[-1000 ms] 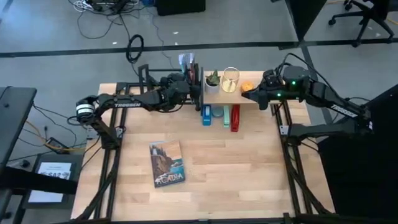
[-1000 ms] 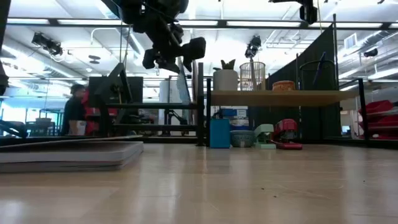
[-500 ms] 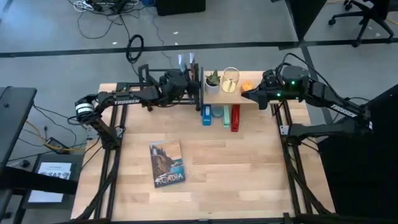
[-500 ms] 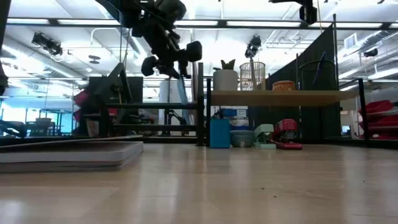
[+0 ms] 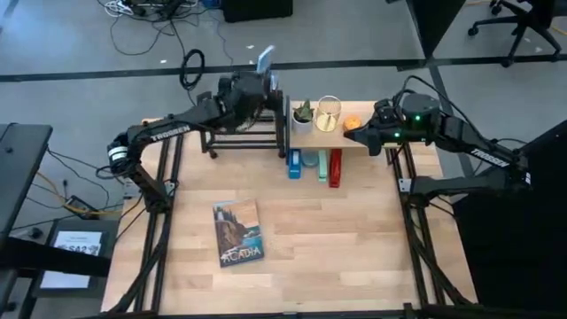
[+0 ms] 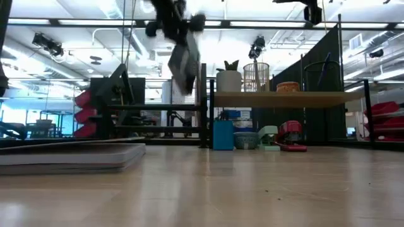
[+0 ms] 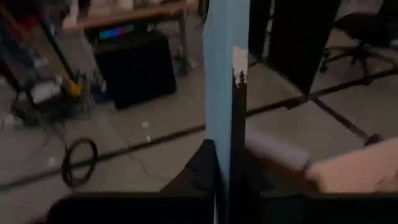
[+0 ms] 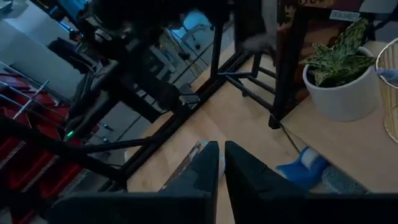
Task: Stock shelves
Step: Remove the blue book from the black book shelf
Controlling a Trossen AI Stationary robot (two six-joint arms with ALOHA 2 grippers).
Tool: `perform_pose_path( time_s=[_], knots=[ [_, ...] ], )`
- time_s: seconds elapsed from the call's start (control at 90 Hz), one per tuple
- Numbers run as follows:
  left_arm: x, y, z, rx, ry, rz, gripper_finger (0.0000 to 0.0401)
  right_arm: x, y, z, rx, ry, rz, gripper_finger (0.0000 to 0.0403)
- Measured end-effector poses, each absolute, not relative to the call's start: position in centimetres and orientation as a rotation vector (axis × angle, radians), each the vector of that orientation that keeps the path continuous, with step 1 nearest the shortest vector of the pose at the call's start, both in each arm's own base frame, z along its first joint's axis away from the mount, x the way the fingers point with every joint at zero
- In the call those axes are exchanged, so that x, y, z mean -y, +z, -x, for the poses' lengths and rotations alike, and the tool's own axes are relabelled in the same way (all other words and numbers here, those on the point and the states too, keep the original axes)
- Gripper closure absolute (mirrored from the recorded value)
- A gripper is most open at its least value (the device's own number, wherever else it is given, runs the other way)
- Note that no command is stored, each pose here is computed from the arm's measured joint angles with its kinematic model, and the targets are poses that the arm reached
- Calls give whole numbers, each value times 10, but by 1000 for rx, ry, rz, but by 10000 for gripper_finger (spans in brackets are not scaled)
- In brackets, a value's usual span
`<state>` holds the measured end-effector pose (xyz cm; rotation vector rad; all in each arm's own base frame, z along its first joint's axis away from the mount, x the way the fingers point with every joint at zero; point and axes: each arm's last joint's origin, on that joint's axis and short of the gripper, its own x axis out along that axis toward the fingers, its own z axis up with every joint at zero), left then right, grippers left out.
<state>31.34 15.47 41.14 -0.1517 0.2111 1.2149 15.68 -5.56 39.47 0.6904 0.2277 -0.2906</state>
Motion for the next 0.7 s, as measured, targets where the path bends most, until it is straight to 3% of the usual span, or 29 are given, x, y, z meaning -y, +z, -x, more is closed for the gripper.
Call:
perform_pose_path(
  time_s=[0.189, 0.322, 0.7],
  knots=[
    [-127, 478, -285, -136, 1022, 205, 400, 57, 396, -158, -211, -320, -640, 402],
    [-97, 498, -259, -125, 833, 354, 400, 59, 395, -163, -218, -320, -593, 402],
    [-2, 445, -205, -407, 723, 808, 401, 72, 381, -199, -267, -288, -578, 402]
  ],
)
